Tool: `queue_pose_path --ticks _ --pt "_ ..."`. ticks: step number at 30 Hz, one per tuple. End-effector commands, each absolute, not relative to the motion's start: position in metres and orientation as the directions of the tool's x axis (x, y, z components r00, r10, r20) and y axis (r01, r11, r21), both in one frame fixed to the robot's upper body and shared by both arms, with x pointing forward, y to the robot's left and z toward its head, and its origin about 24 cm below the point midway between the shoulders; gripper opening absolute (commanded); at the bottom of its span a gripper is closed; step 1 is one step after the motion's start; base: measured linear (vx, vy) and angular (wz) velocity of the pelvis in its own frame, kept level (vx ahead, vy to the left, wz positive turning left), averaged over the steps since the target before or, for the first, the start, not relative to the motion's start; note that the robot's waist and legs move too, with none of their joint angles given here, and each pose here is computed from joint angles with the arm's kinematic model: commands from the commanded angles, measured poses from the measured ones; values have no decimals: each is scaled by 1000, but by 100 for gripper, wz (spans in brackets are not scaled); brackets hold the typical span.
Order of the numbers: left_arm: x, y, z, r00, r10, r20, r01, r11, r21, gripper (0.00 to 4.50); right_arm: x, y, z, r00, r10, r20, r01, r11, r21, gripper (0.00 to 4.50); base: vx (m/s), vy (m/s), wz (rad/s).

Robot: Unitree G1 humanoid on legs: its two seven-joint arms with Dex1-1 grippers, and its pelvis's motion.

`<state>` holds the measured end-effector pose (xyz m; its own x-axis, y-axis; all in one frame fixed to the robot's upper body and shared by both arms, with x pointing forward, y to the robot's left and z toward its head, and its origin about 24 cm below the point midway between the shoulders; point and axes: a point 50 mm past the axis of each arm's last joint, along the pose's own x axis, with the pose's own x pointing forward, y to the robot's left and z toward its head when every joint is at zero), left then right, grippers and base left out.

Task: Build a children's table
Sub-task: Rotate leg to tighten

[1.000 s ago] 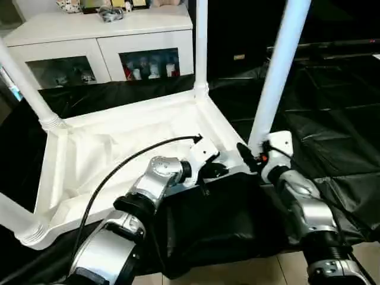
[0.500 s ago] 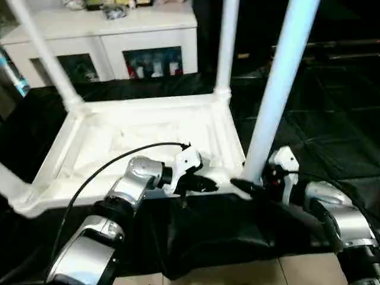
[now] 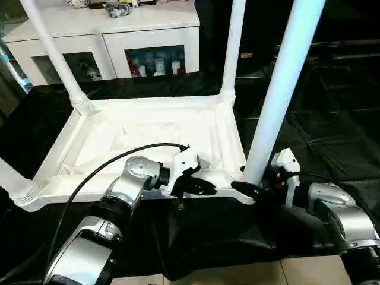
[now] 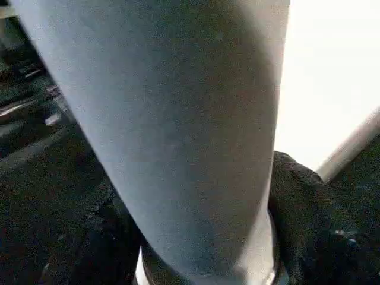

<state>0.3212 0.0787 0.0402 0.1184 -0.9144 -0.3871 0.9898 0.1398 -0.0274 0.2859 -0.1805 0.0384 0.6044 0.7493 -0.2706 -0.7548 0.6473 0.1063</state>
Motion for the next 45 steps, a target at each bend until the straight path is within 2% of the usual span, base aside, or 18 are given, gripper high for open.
queue_pose_path --ticks 1,4,6,10,11,12,17,19,22,25,32,35,37,38,39,40,41,45 --pt "332 64 49 238 -912 -335 969 246 18 0 291 -171 16 684 636 -358 -657 750 79 256 0 0 0" --pt "335 51 51 289 -902 -319 955 294 35 0 301 -166 9 783 512 -353 -518 851 85 254 0 0 0" --pt "338 40 53 352 -886 -301 933 358 40 0 306 -157 9 830 452 -327 -428 892 147 254 0 0 0" --pt "339 31 55 384 -879 -282 919 392 31 0 309 -148 9 843 436 -315 -402 900 169 254 0 0 0" --pt "337 25 55 376 -886 -273 923 384 25 0 310 -139 12 837 475 -272 -427 877 218 310 0 0 0" --pt "336 24 55 369 -889 -271 926 376 24 0 310 -136 13 832 492 -258 -440 867 236 324 0 0 0" --pt "333 26 53 332 -904 -271 942 335 34 0 309 -135 18 810 535 -242 -504 845 180 358 0 0 0" --pt "334 29 52 335 -899 -280 940 338 40 0 304 -139 22 770 594 -232 -574 805 153 358 0 0 0" --pt "336 32 51 349 -891 -291 935 350 51 0 293 -152 27 707 670 -229 -663 740 118 358 0 0 0" --pt "337 34 51 351 -885 -305 935 345 77 0 280 -176 30 662 709 -242 -708 698 108 358 0 0 0" --pt "335 35 49 342 -889 -305 939 334 78 0 260 -237 60 682 697 -222 -703 708 63 358 0 0 0" --pt "334 34 49 332 -894 -301 943 324 79 0 252 -246 67 671 707 -224 -713 698 70 358 0 0 0" --pt "332 33 49 323 -901 -291 946 313 83 0 244 -247 70 641 732 -231 -736 671 87 358 0 0 0" --pt "332 33 49 323 -901 -289 946 313 82 28 244 -247 70 637 735 -232 -739 668 88 365 0 0 0" --pt "331 32 49 321 -904 -283 947 313 76 28 241 -244 69 622 746 -236 -750 655 95 365 0 0 0" --pt "330 34 50 308 -912 -272 951 305 57 28 237 -236 67 598 765 -240 -769 632 99 365 0 0 0" --pt "329 35 51 310 -913 -265 950 308 50 58 237 -232 67 592 771 -236 -774 625 102 368 0 0 0" --pt "327 42 59 347 -912 -216 937 345 51 77 240 -214 67 569 796 -207 -793 598 120 368 0 0 0"
